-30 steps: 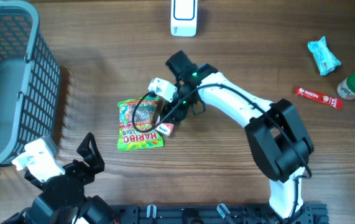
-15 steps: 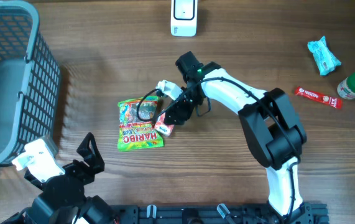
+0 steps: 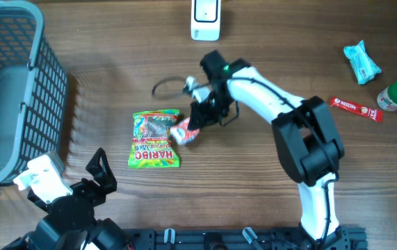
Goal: Scan the item barcode
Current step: 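Lift the Kleenex packet toward the scanner with the right gripper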
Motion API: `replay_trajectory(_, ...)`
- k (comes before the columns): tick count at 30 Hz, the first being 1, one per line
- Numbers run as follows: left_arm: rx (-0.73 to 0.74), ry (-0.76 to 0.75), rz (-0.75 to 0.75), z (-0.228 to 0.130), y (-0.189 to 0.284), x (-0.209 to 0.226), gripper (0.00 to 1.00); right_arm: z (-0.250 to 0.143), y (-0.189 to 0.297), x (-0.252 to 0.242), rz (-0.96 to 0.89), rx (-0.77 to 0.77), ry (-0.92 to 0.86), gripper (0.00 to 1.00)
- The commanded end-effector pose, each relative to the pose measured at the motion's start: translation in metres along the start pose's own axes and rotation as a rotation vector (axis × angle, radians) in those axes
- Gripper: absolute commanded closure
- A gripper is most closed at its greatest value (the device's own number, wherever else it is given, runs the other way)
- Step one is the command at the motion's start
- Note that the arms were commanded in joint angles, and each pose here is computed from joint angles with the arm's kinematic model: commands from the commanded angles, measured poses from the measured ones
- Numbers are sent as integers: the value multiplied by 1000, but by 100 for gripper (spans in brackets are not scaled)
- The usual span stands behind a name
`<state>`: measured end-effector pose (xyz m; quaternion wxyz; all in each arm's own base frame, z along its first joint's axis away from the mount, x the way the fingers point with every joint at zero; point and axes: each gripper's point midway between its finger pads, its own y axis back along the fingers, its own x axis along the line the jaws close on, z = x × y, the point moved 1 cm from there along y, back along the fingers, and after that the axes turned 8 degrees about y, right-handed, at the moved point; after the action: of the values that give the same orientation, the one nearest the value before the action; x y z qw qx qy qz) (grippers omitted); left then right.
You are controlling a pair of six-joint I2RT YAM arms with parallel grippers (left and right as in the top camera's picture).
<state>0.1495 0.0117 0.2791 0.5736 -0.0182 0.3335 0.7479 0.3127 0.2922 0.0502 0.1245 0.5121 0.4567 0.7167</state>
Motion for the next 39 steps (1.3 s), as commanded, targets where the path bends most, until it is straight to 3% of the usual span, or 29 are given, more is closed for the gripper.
replay_trajectory(1, -4, 16, 6, 0, 0, 2, 0, 12, 52, 15, 12, -93, -435, 96)
replay_trajectory(3, -4, 16, 6, 0, 0, 2, 0, -7, 64, 13, 8, -44, -779, 96)
replay_trajectory(7, -4, 16, 6, 0, 0, 2, 0, -38, 78, 23, 77, 107, -1124, 96)
replay_trajectory(16, -4, 16, 6, 0, 0, 2, 0, -49, 84, 31, 118, 176, -1192, 96)
replay_trajectory(22, -4, 16, 6, 0, 0, 2, 0, -48, 84, 30, 120, 166, -1128, 96)
replay_trajectory(26, -4, 16, 6, 0, 0, 2, 0, -16, 83, 17, 111, -10, -768, 96)
replay_trajectory(28, -4, 16, 6, 0, 0, 2, 0, 5, 84, -9, -67, -148, -567, 96)
replay_trajectory(33, -4, 16, 6, 0, 0, 2, 0, 45, 98, -52, -440, -384, -435, 96)
replay_trajectory(36, -4, 16, 6, 0, 0, 2, 0, 63, 112, -62, -579, -521, -464, 96)
replay_trajectory(39, -4, 16, 6, 0, 0, 2, 0, 62, 134, -83, -692, -727, -771, 96)
